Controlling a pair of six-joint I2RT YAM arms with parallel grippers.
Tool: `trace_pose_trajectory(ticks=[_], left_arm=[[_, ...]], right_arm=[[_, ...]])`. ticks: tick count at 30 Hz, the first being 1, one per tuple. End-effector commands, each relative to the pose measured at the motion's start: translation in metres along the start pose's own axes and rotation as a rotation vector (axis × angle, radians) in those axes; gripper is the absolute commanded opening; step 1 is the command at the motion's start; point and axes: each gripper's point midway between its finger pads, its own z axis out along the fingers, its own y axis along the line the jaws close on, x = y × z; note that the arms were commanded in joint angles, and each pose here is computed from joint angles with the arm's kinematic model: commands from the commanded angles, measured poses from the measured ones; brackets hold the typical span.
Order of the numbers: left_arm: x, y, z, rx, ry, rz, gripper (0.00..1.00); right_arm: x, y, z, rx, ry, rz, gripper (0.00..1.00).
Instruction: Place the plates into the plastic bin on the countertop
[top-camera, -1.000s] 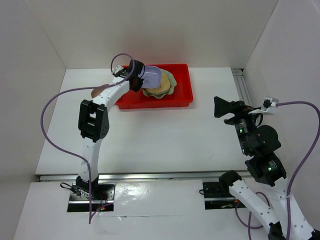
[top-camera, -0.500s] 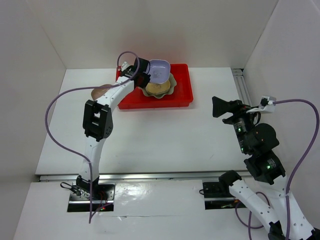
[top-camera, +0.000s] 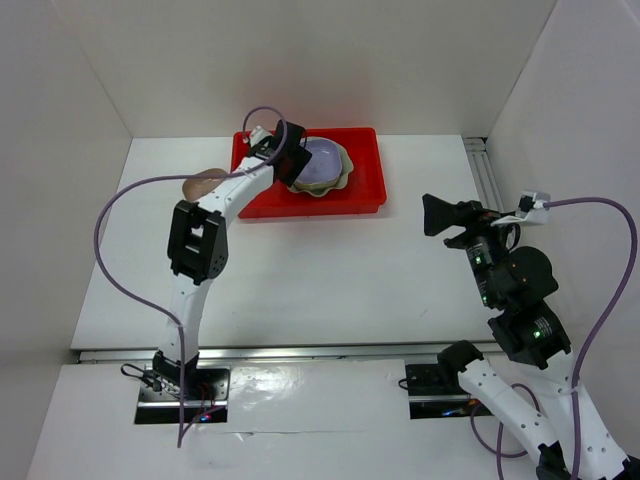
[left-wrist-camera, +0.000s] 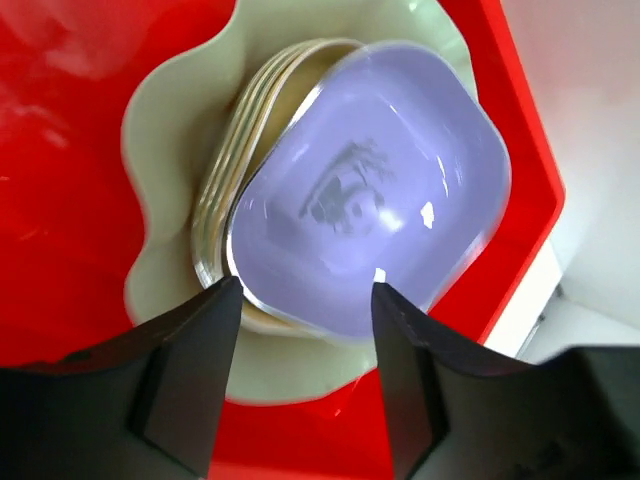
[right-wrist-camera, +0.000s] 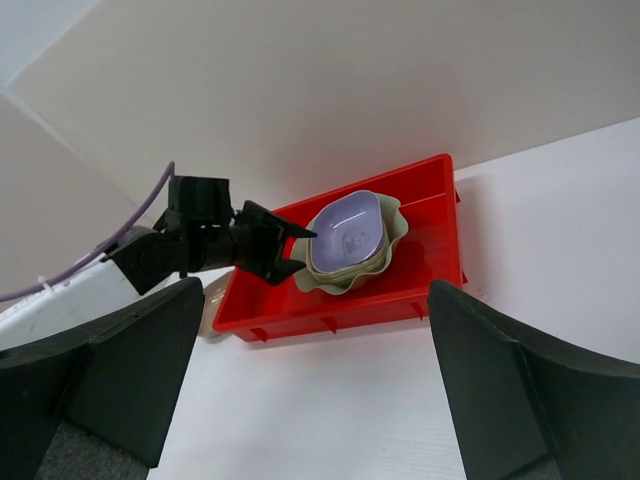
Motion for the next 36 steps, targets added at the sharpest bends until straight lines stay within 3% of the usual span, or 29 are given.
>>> trace_pose_trajectory(ticks=[1, 6, 8, 10, 11, 20, 27, 36], left_arm=[[-0.039, -0.057, -0.075, 0.169, -0.12, 0.002, 0.69], [-0.079, -0.076, -0.15, 0.265, -0.316, 0.094, 0.99], [-0.103, -0.078, -0.188, 0.295, -0.393, 0.091, 0.99], [-0.13, -0.053, -0.19, 0.248, -0.47, 0.128, 0.99], [-0.161, -0.04, -0.203, 0.231, -0.518, 0.103, 0.99], [-0.292, 0.112, -0.159, -0.013, -0.479, 0.031, 0.98], [-0.289, 0.173, -0.063, -0.102, -0.223, 0.153, 0.92], [-0.25, 0.237, 0.011, -0.22, -0.055, 0.174, 0.84]], right_arm=[[-0.004, 0.005, 0.002, -0.017, -0.004, -0.013, 1.0], [-0.004, 0.006, 0.002, -0.025, 0.0, -0.013, 1.0], [0.0, 0.007, 0.004, -0.029, 0.012, -0.015, 1.0], [0.001, 0.009, 0.004, -0.04, 0.018, -0.015, 1.0], [0.001, 0.009, 0.004, -0.04, 0.018, -0.015, 1.0], [0.009, 0.024, 0.003, -0.125, 0.061, -0.028, 1.0], [0.031, 0.046, 0.007, -0.263, 0.149, -0.074, 1.0], [0.054, 0.047, 0.022, -0.284, 0.194, -0.078, 1.0]])
